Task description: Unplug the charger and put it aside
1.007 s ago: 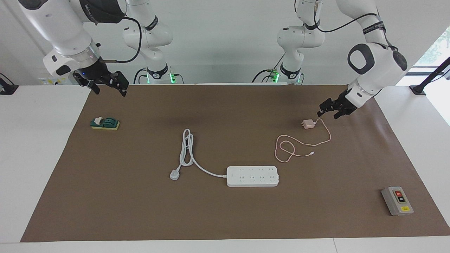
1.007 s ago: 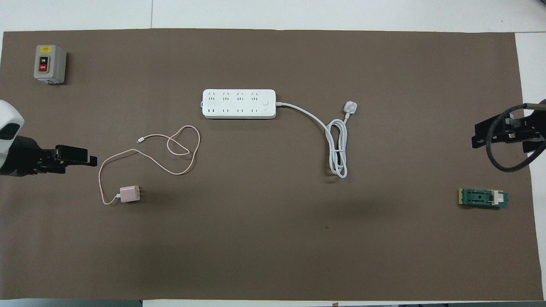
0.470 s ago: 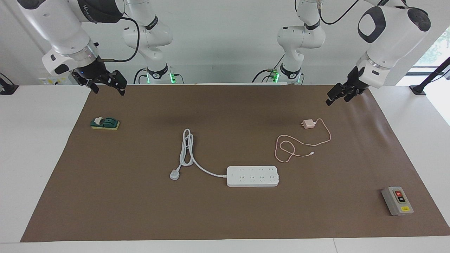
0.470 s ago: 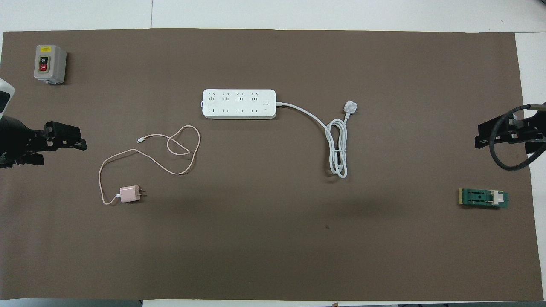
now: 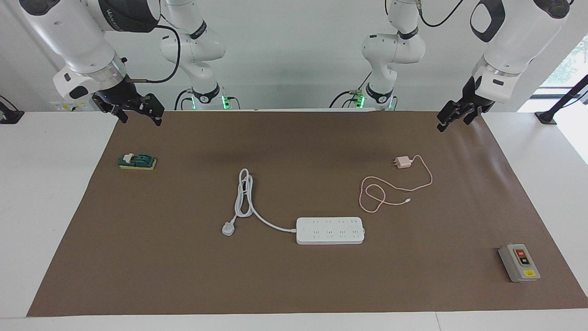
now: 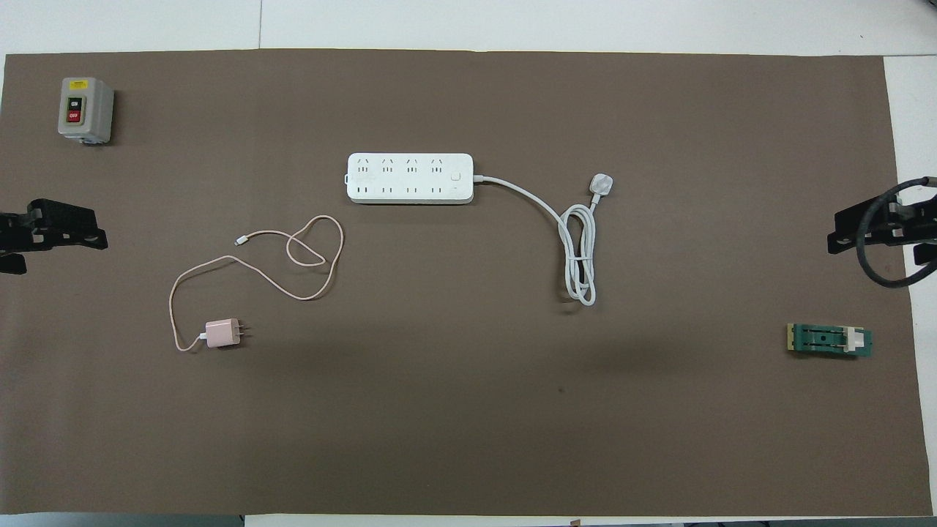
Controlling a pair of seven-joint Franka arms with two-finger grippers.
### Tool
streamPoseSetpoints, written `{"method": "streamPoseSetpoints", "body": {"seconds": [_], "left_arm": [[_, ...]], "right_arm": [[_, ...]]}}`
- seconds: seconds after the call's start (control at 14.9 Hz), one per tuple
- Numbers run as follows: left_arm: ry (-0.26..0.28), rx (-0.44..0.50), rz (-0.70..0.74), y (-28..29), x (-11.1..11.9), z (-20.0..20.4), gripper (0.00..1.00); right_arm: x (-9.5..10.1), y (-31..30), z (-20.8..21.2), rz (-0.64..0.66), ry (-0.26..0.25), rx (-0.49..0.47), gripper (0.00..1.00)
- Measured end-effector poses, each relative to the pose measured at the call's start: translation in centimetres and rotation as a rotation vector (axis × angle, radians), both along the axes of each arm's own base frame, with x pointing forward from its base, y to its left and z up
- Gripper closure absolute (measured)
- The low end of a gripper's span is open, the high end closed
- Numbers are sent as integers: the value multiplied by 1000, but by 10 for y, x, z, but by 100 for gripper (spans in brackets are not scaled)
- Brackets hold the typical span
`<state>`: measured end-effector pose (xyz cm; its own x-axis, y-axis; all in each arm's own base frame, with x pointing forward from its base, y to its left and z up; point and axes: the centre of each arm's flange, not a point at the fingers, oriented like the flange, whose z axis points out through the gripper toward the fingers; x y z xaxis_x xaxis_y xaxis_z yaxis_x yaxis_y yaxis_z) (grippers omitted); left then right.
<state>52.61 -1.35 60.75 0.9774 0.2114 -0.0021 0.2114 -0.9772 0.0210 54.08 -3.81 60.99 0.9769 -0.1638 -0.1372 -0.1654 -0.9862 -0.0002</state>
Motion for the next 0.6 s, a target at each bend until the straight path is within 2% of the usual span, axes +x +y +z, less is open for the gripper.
{"method": "streamPoseSetpoints", "body": {"seconds": [0.34, 0.6], "left_arm": [[7, 18, 19, 17, 2, -3, 0], [16, 27, -3, 4, 5, -8, 0]], "right_arm": [[0, -4, 0, -1, 0, 1, 0], [0, -1, 0, 14, 0, 3, 0]]}}
